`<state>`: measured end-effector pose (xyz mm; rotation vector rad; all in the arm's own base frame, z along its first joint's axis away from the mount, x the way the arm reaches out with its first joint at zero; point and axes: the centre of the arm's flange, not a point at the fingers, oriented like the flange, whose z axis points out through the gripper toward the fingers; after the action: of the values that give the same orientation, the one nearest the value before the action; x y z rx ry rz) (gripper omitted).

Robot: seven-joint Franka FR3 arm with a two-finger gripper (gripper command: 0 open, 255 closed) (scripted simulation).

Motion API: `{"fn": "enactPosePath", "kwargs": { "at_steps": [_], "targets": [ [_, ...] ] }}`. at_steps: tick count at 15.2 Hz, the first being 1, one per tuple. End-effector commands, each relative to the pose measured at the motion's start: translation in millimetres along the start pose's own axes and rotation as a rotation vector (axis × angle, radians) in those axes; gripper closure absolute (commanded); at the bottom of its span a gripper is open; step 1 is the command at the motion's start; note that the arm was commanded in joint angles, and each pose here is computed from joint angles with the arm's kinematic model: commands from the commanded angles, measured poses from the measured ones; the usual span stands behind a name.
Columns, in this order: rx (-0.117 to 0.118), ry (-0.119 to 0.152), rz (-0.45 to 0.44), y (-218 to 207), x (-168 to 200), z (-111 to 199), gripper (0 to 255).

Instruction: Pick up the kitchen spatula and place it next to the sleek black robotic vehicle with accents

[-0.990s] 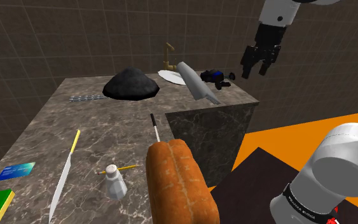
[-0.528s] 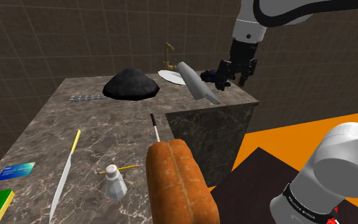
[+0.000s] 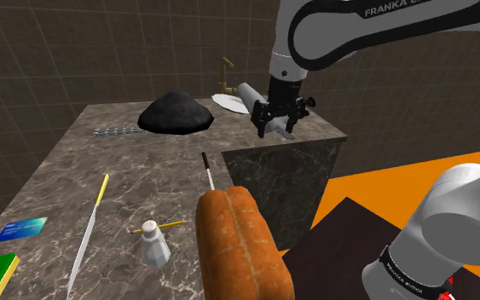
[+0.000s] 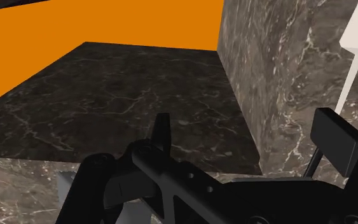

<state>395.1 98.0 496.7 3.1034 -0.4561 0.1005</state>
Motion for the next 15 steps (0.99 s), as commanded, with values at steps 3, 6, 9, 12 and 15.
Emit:
{"fn": "enactPosePath", "kwargs": {
  "at_steps": [3, 6, 9, 12, 15],
  "targets": [
    [-0.003, 0.001, 0.033, -42.7, 14.0, 30.1, 0],
    [-0.005, 0.002, 0.056, -73.8, 26.2, 51.9, 0],
    [-0.008, 0.002, 0.079, -104.6, 39.1, 73.9, 0],
    [-0.011, 0.002, 0.102, -135.0, 52.7, 95.9, 0],
    [-0.013, 0.003, 0.125, -165.0, 67.1, 117.9, 0]
  ]
}}
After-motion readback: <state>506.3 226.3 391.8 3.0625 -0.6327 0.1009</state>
